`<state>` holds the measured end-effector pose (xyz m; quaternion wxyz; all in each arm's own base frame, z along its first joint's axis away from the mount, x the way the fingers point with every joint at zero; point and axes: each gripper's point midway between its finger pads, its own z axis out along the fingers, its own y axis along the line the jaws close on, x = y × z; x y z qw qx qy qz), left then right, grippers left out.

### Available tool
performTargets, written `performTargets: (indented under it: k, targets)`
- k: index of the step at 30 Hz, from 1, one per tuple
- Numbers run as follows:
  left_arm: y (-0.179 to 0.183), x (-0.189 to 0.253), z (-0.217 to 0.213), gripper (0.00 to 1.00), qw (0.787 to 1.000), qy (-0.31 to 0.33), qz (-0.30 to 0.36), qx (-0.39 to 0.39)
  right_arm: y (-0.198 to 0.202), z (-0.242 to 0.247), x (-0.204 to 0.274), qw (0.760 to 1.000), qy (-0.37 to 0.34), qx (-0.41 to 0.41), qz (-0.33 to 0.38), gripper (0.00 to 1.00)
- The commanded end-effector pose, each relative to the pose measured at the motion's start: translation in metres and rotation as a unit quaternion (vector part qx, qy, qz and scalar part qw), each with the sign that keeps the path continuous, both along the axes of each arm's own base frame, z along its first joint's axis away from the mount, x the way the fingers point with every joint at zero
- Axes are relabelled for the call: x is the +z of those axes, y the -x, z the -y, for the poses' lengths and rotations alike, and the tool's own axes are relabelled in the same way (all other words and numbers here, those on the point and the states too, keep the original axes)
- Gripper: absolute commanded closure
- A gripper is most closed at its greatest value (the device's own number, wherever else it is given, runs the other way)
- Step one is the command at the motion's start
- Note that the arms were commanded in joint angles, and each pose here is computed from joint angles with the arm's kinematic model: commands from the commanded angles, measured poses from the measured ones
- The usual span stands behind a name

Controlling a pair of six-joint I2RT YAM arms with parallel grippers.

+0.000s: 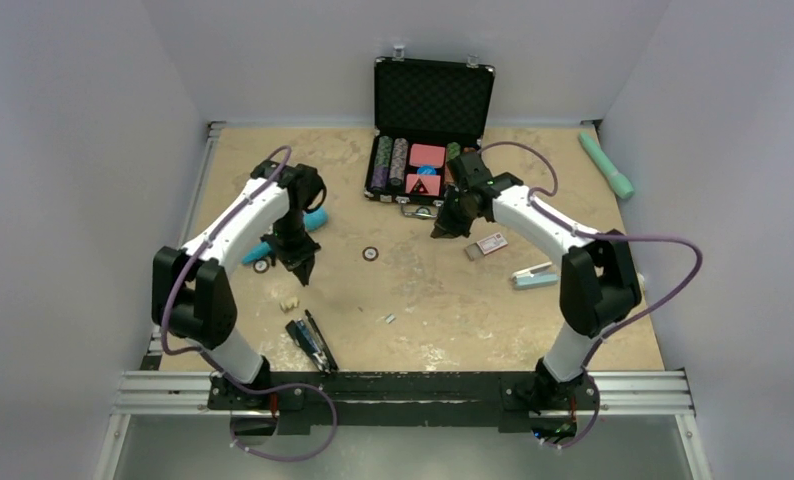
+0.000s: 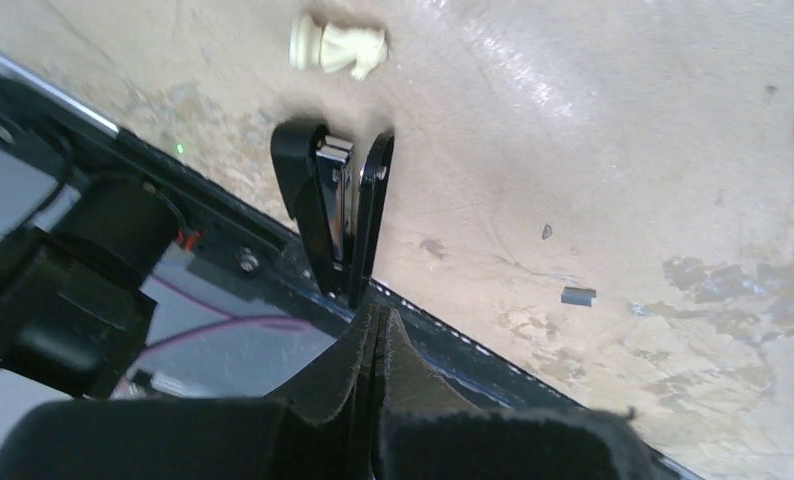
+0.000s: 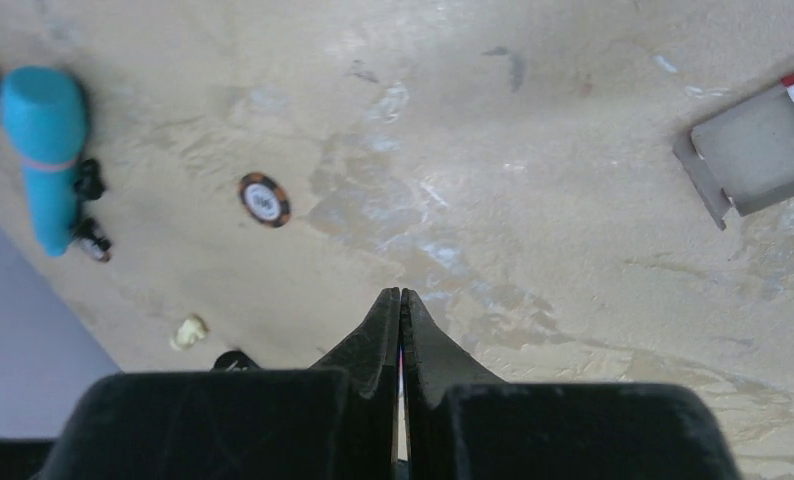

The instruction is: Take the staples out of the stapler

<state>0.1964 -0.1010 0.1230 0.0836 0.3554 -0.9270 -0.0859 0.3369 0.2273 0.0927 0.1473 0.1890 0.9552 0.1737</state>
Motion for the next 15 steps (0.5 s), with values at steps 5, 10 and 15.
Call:
performTargets:
  k: [5, 10, 15]
  targets:
    - [-0.013, 0.043, -0.001, 0.92, 0.972, -0.043, 0.153, -0.175, 0.008, -0.003, 0.058, 0.989, -0.033, 0.091, 0.113, 0.76]
    - [-0.011, 0.056, 0.019, 0.17, 0.951, -0.027, 0.197, -0.238, 0.012, 0.023, 0.079, 0.985, 0.017, 0.082, 0.153, 0.3]
    - [0.008, 0.045, 0.01, 0.05, 0.957, -0.049, 0.157, -0.239, 0.023, 0.029, 0.09, 0.982, 0.012, 0.081, 0.168, 0.26]
